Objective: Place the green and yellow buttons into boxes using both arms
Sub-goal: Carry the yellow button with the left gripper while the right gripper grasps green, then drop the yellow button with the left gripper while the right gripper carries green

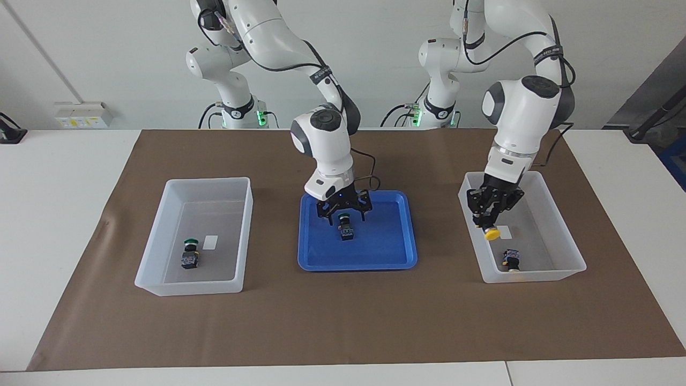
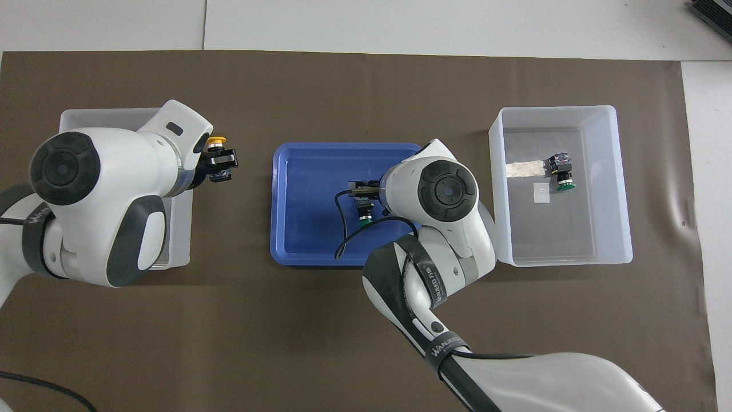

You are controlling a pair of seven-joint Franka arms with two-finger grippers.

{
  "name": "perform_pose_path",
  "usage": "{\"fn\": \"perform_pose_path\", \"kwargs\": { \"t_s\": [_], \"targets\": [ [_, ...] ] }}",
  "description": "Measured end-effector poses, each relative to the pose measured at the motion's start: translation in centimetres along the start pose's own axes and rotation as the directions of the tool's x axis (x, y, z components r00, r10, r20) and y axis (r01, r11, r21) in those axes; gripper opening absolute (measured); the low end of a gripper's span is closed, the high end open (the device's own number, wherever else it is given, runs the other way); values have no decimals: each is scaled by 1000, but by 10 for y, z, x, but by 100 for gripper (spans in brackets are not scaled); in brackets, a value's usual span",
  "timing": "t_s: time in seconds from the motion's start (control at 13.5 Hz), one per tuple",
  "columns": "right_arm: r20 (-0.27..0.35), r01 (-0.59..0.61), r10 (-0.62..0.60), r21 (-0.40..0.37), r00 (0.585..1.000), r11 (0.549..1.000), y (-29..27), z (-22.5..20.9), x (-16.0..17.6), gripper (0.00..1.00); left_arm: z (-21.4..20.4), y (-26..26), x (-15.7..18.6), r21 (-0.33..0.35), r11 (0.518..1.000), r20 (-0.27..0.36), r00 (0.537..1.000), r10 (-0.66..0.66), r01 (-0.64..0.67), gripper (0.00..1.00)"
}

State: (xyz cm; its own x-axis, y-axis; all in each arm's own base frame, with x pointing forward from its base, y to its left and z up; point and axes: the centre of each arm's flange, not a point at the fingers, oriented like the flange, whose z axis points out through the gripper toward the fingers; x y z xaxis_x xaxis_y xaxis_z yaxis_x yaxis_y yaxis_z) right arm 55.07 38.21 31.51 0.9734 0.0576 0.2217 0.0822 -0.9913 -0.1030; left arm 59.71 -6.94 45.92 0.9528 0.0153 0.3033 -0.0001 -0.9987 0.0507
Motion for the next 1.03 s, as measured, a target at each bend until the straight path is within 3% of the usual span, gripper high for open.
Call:
{"fn": "perform_pose_path", "kwargs": {
  "t_s": [0.37, 0.59, 0.67, 0.74, 0.81, 0.96, 1.03],
  "targets": [
    [-1, 57, -57, -50, 998, 997, 6, 14, -3, 100, 6, -105, 4, 55, 986, -2, 988, 157, -156, 42],
    [-1, 60, -60, -50, 998, 997, 6, 14, -3, 100, 26, -125, 1, 71, 979, -17, 981, 191, -190, 42],
    [-1, 61, -61, -50, 998, 997, 5, 15, -4, 93, 36, -125, 1, 72, 979, -18, 981, 193, -192, 42],
    [-4, 62, -62, -48, 998, 997, 5, 17, -4, 93, 48, -125, 0, 70, 979, -14, 981, 195, -194, 42],
    [-9, 62, -63, -46, 998, 997, 5, 20, -4, 88, 61, -124, -1, 67, 978, -4, 981, 196, -195, 42],
    [-7, 63, -63, -47, 998, 997, 5, 23, -5, 57, 76, -125, -2, 68, 978, -9, 980, 198, -197, 42],
    [-8, 61, -61, -46, 998, 997, 5, 23, -5, 47, 79, -125, -1, 71, 978, -19, 980, 198, -196, 42]
  ]
}}
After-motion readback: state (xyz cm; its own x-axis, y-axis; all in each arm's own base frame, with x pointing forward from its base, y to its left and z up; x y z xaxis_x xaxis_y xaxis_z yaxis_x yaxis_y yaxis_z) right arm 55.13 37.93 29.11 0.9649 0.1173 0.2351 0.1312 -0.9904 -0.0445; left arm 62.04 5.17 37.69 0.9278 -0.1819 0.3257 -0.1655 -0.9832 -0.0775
